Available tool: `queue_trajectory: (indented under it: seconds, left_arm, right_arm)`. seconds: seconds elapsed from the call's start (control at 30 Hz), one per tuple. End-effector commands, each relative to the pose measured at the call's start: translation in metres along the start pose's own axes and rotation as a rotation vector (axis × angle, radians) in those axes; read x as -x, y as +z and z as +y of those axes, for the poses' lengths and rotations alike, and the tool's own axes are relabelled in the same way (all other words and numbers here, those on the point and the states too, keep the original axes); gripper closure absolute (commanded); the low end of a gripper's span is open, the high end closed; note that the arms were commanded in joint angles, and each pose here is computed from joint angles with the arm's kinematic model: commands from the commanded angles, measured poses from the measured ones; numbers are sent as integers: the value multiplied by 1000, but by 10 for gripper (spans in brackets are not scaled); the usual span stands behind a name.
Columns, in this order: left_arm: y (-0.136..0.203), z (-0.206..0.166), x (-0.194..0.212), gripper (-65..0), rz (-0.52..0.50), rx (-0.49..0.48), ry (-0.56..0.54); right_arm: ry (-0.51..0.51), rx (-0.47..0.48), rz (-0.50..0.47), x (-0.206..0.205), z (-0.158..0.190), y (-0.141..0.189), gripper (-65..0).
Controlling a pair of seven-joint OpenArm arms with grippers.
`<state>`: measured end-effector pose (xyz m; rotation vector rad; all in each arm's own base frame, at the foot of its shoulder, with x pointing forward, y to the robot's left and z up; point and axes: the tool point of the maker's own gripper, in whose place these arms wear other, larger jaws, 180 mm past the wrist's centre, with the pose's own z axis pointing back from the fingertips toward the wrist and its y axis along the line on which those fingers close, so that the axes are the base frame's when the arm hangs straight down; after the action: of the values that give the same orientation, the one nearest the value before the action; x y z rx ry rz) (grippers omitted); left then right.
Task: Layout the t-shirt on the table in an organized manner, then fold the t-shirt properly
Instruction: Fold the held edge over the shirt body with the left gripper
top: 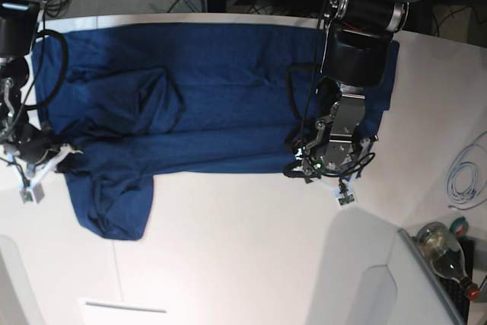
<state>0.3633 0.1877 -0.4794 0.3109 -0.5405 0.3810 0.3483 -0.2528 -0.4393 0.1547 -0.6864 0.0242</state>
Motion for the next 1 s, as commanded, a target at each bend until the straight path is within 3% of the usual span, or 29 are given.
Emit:
queue_trajectory:
  seconds: [0.0,0.13,0.4,0.67,0.97]
  left_arm:
    - [3,-2,-13,-253,-23,1,10]
    - [5,-2,-19,-146,-35,5,23]
    - [15,-6,-34,-153,-79,33,50]
    - [16,-7,-34,-383,-77,37,55]
    - [16,-7,-38,-388,-83,38,59]
  right_arm:
    - [11,11,-63,-25,-7,7,0]
    - [10,11,-62,-24,-7,6,0]
    - [10,11,-61,-24,-7,6,0]
    - [10,12,-61,-24,-8,6,0]
    - [10,12,-61,-24,-8,6,0]
